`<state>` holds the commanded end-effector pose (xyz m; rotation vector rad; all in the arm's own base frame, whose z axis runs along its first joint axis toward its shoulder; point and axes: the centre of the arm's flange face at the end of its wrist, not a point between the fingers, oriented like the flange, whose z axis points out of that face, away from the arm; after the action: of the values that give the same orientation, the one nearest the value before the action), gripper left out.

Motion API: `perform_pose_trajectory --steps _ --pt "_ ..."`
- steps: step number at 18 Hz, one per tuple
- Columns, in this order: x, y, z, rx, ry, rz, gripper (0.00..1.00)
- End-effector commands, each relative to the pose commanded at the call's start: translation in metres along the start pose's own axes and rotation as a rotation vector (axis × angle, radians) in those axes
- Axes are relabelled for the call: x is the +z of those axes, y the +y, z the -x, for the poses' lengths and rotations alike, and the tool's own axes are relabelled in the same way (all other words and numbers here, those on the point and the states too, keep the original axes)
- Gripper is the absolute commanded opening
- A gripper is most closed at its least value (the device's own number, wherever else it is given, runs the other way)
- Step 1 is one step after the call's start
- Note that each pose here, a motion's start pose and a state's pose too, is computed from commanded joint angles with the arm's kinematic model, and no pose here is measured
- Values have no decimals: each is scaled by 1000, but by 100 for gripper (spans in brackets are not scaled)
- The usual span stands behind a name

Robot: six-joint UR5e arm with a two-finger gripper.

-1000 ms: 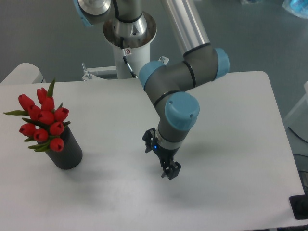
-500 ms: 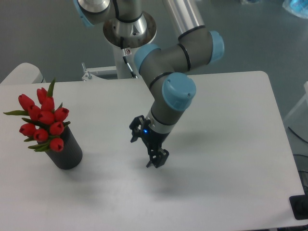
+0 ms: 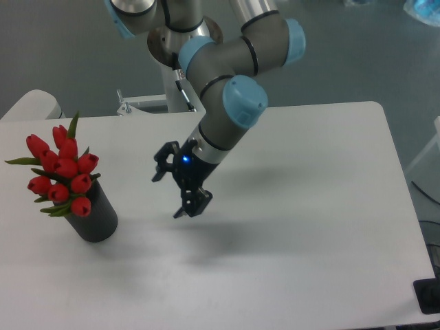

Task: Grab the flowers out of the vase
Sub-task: 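Move the open gripper toward the red tulip stems above the vase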

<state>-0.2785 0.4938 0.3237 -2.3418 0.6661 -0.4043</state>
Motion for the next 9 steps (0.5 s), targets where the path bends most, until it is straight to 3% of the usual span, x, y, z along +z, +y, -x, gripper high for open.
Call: perform_pose_trajectory --steps 9 --pt "12 -13 -22 -12 52 -164 100"
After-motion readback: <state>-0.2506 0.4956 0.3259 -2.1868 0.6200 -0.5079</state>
